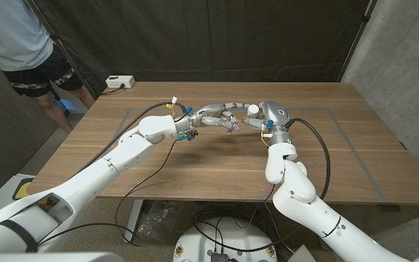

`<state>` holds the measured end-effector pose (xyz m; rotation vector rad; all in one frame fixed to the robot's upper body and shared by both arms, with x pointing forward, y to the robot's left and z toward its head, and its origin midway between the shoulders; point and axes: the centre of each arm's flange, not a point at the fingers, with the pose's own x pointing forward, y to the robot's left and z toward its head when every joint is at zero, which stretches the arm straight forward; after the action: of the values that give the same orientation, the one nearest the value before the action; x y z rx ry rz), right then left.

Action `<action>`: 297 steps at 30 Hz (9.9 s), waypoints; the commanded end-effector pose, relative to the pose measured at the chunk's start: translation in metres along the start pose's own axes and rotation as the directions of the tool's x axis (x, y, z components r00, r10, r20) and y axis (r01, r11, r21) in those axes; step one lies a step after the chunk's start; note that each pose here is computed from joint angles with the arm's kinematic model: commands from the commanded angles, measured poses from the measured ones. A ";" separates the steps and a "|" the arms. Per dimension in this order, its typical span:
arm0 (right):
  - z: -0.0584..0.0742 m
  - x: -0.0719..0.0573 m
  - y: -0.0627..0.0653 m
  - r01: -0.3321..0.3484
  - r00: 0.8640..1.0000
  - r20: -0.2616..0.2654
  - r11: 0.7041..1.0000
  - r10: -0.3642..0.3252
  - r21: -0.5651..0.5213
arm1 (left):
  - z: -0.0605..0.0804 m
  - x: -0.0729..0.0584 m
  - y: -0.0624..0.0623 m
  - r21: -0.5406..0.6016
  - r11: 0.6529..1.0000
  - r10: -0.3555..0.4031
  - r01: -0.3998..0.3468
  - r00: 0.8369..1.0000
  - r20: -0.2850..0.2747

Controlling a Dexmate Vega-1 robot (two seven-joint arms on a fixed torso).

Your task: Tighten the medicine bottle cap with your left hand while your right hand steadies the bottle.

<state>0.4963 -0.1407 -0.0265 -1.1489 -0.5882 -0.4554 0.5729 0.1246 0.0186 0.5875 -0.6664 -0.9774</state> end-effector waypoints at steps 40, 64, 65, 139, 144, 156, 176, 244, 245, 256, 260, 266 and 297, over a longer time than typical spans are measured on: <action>-0.010 0.012 0.012 -0.067 0.995 -0.079 0.996 0.061 -0.066 | -0.001 -0.019 -0.001 -0.018 1.000 0.011 -0.011 1.000 -0.003; -0.008 0.009 0.001 -0.046 0.996 -0.079 0.997 0.041 -0.055 | -0.007 -0.014 -0.003 -0.008 1.000 0.010 -0.010 0.999 -0.052; -0.008 0.009 0.001 -0.045 0.996 -0.079 0.997 0.040 -0.055 | -0.007 -0.014 -0.003 -0.009 1.000 0.007 -0.007 0.999 -0.048; 0.003 -0.001 -0.006 -0.024 0.996 -0.082 0.998 0.019 -0.054 | -0.011 0.027 0.006 0.000 0.997 -0.077 0.077 0.997 -0.004; -0.001 0.002 -0.006 -0.043 0.994 -0.099 0.998 0.038 -0.051 | -0.003 0.011 0.007 0.048 0.999 -0.007 0.009 0.999 -0.043; -0.009 0.021 -0.006 -0.109 0.984 -0.144 0.993 0.101 -0.045 | 0.003 -0.014 -0.001 0.115 0.990 0.088 -0.079 0.993 -0.075; 0.001 0.017 -0.008 -0.188 0.968 -0.189 0.976 0.165 -0.109 | 0.005 0.004 -0.007 0.231 0.970 0.088 -0.075 0.995 -0.043; 0.024 -0.002 -0.015 -0.184 0.970 -0.183 0.973 0.158 -0.139 | 0.003 0.025 -0.012 0.133 0.987 -0.084 0.085 0.996 -0.007; 0.023 -0.003 -0.014 -0.188 0.969 -0.185 0.972 0.161 -0.139 | 0.004 0.025 -0.012 0.135 0.987 -0.086 0.086 0.996 -0.004; 0.013 0.000 -0.004 -0.221 0.956 -0.223 0.967 0.189 -0.128 | -0.001 0.006 -0.004 0.115 0.993 -0.020 0.023 0.999 -0.029; 0.010 0.003 -0.003 -0.223 0.954 -0.229 0.967 0.191 -0.123 | -0.006 -0.004 -0.003 0.100 0.995 0.015 -0.010 0.999 -0.050; 0.007 0.006 -0.004 -0.217 0.955 -0.231 0.969 0.186 -0.117 | -0.010 -0.015 -0.001 0.088 0.995 0.051 -0.044 0.996 -0.077; 0.004 0.010 -0.007 -0.219 0.956 -0.226 0.967 0.186 -0.127 | -0.014 0.003 -0.016 0.024 0.997 -0.069 0.070 0.996 -0.052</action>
<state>0.4992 -0.1394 -0.0145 -1.2643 -0.2471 -0.4513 0.5756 0.1226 -0.0005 0.6618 -0.6179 -0.9966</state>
